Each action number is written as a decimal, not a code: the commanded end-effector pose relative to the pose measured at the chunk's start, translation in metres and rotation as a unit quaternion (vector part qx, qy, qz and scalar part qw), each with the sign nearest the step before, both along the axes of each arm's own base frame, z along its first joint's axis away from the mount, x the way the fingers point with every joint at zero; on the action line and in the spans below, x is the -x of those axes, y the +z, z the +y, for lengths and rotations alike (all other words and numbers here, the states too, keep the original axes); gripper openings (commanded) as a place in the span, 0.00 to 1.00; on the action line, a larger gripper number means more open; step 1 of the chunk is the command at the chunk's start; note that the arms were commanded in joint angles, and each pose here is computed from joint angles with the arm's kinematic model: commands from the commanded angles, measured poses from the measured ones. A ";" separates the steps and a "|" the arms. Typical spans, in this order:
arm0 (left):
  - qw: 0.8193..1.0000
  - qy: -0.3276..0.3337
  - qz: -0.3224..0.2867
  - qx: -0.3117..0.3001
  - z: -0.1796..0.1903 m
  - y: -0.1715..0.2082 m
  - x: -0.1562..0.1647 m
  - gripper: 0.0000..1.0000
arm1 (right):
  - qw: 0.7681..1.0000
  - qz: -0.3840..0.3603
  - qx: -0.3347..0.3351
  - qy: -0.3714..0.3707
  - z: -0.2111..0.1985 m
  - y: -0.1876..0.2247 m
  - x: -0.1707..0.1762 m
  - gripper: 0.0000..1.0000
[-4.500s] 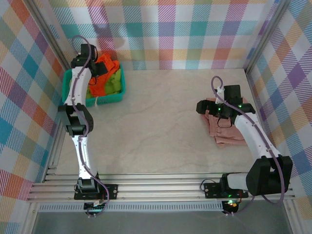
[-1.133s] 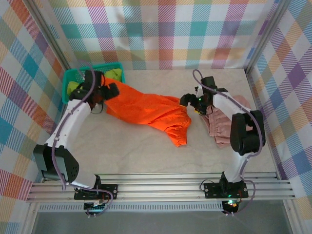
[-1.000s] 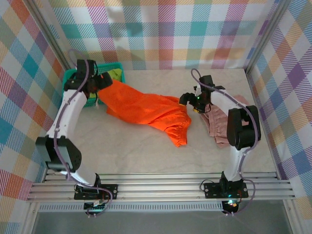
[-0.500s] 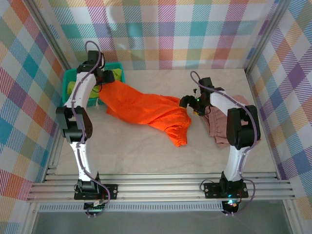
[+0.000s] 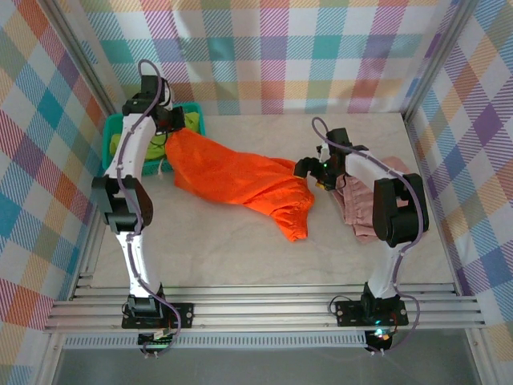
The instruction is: Fold and stack the shorts
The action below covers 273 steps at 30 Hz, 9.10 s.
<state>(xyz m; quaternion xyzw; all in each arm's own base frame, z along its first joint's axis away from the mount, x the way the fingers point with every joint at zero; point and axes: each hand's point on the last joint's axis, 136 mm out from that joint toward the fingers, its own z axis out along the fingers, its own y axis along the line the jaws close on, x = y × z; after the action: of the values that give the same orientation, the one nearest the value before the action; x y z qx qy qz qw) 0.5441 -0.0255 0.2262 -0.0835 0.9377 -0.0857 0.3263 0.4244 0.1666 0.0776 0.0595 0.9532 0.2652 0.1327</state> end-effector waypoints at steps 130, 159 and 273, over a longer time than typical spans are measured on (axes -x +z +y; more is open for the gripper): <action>0.989 0.088 -0.049 0.107 -0.029 -0.045 0.248 0.89 | 0.904 -0.251 0.080 0.336 0.074 0.073 0.171 0.03; 0.990 0.004 0.003 0.141 -0.091 -0.078 0.217 0.90 | 0.983 -0.155 0.002 0.097 0.055 0.082 0.134 0.99; 0.996 0.055 -0.042 0.053 -0.100 -0.083 0.273 1.00 | 0.970 -0.172 0.151 -0.081 -0.100 0.161 -0.070 0.52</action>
<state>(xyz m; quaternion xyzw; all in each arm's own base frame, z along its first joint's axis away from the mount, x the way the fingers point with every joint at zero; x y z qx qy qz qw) 0.2698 -0.1326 0.1423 -0.1363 0.9131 -0.1308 0.3614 0.4969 0.0878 0.2775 0.0456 0.9068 0.1804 0.3784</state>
